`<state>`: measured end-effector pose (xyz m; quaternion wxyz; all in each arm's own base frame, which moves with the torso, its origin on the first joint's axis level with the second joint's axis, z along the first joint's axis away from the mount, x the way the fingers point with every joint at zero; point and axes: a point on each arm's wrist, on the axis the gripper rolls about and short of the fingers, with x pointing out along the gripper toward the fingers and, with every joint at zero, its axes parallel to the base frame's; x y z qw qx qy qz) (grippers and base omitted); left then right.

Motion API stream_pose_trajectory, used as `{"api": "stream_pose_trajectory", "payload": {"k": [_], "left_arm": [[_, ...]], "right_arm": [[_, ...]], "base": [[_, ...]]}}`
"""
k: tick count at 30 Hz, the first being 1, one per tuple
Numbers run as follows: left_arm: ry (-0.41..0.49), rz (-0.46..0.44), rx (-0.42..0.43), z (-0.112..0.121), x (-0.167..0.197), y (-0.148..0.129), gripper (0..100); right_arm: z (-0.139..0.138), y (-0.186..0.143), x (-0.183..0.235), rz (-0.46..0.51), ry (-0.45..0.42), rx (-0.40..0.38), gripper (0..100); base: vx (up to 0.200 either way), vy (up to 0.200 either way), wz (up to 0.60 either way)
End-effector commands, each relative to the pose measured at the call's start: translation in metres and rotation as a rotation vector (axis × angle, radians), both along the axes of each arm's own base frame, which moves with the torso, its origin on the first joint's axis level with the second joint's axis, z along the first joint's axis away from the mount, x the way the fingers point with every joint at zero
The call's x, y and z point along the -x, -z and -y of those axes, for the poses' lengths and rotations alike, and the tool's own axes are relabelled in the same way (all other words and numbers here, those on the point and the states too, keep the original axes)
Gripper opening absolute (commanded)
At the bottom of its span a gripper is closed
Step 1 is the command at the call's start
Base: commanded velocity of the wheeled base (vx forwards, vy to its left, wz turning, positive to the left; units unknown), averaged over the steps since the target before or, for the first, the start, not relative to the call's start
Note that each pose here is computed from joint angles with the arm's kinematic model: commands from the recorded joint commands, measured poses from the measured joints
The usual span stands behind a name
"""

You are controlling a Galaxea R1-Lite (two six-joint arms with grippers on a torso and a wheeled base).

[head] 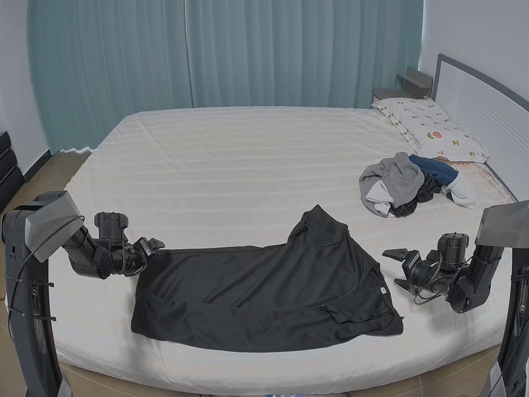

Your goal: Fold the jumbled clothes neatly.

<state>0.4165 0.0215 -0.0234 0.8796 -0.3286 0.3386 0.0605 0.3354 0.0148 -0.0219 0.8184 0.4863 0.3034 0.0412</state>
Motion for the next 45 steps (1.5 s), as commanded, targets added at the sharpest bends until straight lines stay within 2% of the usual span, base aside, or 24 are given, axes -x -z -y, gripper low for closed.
{"api": "stream_pose_trajectory", "payload": {"k": [1,6,7,12,17,19,20,21,24,27,33,37,44,45], "left_arm": [[0.002,-0.008,0.000,0.001,-0.001,0.004,100],[-0.003,-0.001,0.009,0.001,-0.003,0.003,100],[-0.003,-0.001,0.009,0.001,-0.003,0.003,0],[-0.011,0.033,0.010,0.000,-0.004,0.001,0],[-0.055,0.047,0.060,-0.001,-0.005,-0.002,0],[-0.058,0.045,0.066,-0.001,-0.004,-0.002,0],[-0.080,0.050,0.095,-0.001,-0.004,-0.007,0],[-0.081,0.051,0.096,-0.001,-0.004,-0.007,0],[-0.101,0.050,0.135,-0.001,-0.003,-0.011,0],[-0.117,0.053,0.162,-0.001,-0.003,-0.013,0],[-0.133,0.050,0.182,-0.002,-0.003,-0.014,0],[-0.131,0.051,0.182,-0.001,-0.003,-0.014,0],[-0.130,0.050,0.181,-0.001,-0.003,-0.013,0],[-0.130,0.050,0.181,-0.001,-0.003,-0.013,0]], "right_arm": [[0.000,0.000,0.000,-0.001,-0.001,0.000,100],[-0.001,0.000,0.000,-0.001,-0.001,0.001,100],[0.000,0.000,0.000,0.002,-0.001,0.000,100],[-0.002,-0.002,-0.005,0.019,0.013,0.011,100],[-0.029,-0.011,-0.020,0.089,0.014,0.067,100],[-0.030,-0.012,-0.022,0.095,0.017,0.072,100],[-0.042,-0.021,-0.038,0.136,-0.004,0.105,100],[-0.042,-0.021,-0.039,0.138,-0.007,0.108,100],[-0.058,-0.032,-0.075,0.140,-0.030,0.214,100],[-0.067,-0.019,-0.099,0.124,-0.030,0.263,100],[-0.068,0.020,-0.120,0.118,-0.127,0.428,100],[-0.057,0.025,-0.128,0.120,-0.130,0.438,100],[-0.037,0.029,-0.129,0.084,-0.181,0.377,100],[-0.037,0.030,-0.128,0.080,-0.191,0.370,0]], "base": [[0.000,0.000,0.00],[0.000,0.000,0.00],[0.000,0.000,0.00],[0.000,0.000,0.00],[0.000,0.000,0.00],[0.000,0.000,0.00],[0.000,0.000,0.00],[0.000,0.000,0.00],[0.000,0.000,0.00],[0.000,0.000,0.00],[0.000,0.000,0.00],[0.000,0.000,0.00],[0.000,0.000,0.00],[0.000,0.000,0.00]]}}
